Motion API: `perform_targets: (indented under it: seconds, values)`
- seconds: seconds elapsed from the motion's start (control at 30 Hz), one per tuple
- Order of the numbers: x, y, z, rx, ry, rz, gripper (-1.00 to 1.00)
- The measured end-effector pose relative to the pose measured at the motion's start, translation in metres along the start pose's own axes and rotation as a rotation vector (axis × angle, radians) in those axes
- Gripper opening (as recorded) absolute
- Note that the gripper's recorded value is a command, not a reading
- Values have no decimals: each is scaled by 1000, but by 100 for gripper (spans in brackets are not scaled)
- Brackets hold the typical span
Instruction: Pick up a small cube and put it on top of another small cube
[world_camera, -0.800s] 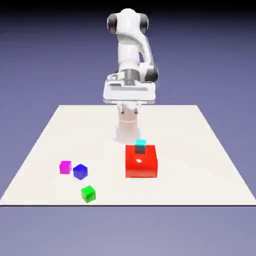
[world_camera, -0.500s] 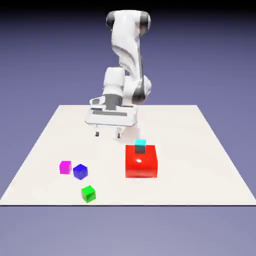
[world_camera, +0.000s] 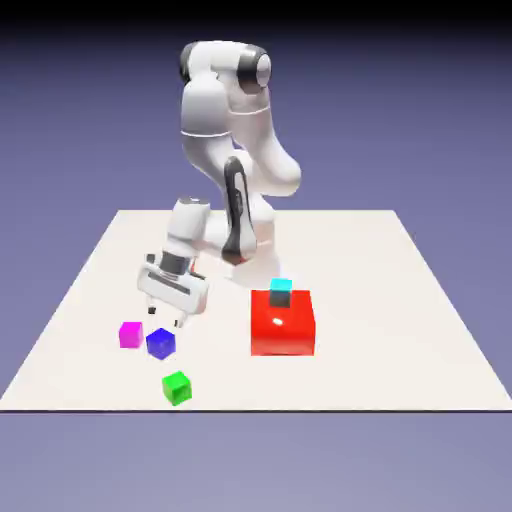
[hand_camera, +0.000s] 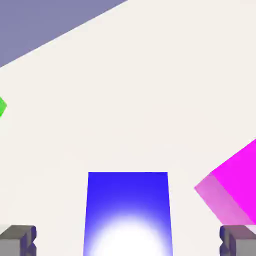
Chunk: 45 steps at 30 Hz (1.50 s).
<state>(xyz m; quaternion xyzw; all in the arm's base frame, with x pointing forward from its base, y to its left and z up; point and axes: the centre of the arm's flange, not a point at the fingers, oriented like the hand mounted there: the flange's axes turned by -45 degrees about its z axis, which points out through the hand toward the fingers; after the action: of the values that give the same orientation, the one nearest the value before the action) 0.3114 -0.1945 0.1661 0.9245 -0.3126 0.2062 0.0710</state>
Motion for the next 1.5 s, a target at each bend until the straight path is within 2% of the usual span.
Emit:
perform_targets:
  seconds: [0.2, 0.23, 0.3, 0.57, 1.07, 1.5]
  values:
    - [-8, 0, 50, 2, 0, 1, 0]
    - [-9, 0, 52, 2, 0, 1, -100]
    - [-9, 0, 52, 3, 0, 1, -100]
    - [0, 0, -14, 2, 0, 1, -100]
    - [62, 47, -56, -39, 36, -301, -100]
    - [95, 90, -85, 51, 37, -557, -100]
